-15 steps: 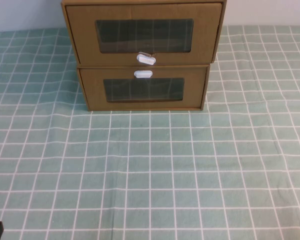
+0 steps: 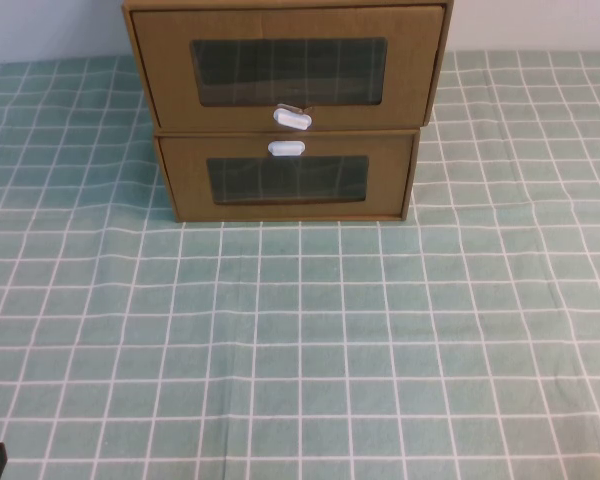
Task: Open the shoe box
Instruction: 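Pull the top drawer of the cardboard box fully open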
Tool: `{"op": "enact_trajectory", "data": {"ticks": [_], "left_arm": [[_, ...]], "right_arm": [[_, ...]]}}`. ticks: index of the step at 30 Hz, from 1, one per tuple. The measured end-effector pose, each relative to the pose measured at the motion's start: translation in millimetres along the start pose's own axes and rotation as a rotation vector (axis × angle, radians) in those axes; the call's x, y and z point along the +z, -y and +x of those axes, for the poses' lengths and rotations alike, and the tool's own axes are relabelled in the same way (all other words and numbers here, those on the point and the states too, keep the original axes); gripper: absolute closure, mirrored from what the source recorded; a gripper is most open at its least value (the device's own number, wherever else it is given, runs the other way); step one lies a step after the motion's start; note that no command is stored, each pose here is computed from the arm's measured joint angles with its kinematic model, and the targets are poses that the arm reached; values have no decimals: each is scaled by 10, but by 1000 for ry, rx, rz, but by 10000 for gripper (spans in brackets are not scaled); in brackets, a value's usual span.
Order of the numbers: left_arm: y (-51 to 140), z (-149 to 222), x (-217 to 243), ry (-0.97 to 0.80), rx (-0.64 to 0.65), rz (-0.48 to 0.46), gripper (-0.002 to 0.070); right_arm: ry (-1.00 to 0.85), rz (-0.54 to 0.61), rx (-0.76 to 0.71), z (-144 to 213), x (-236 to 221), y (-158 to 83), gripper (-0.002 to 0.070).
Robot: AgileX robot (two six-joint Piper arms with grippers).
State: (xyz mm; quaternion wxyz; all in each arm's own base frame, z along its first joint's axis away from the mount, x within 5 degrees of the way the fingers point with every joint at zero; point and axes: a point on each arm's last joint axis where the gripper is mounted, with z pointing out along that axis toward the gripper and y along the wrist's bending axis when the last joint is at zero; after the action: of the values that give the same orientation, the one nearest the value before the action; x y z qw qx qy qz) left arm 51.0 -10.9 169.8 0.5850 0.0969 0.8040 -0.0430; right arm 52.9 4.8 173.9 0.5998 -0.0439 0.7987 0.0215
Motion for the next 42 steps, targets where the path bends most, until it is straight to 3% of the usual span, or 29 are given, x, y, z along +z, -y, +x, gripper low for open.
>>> {"op": "enact_trajectory", "data": {"ticks": [18,23,27,35,42], "left_arm": [[0,0,0,0,0,0,680],[-3,-28,0,31,-2,-3,680],[-10,-125,-9,138,-20,-10,680],[-77,-551,-189,653,-48,-75,680],[-112,-727,-373,934,-54,-116,680]], "right_arm": [[0,0,0,0,0,0,690],[91,2,0,-82,-4,2,690],[274,5,0,-246,-34,5,690],[808,15,0,-658,-281,13,689],[1136,19,-15,-823,-529,7,690]]}}
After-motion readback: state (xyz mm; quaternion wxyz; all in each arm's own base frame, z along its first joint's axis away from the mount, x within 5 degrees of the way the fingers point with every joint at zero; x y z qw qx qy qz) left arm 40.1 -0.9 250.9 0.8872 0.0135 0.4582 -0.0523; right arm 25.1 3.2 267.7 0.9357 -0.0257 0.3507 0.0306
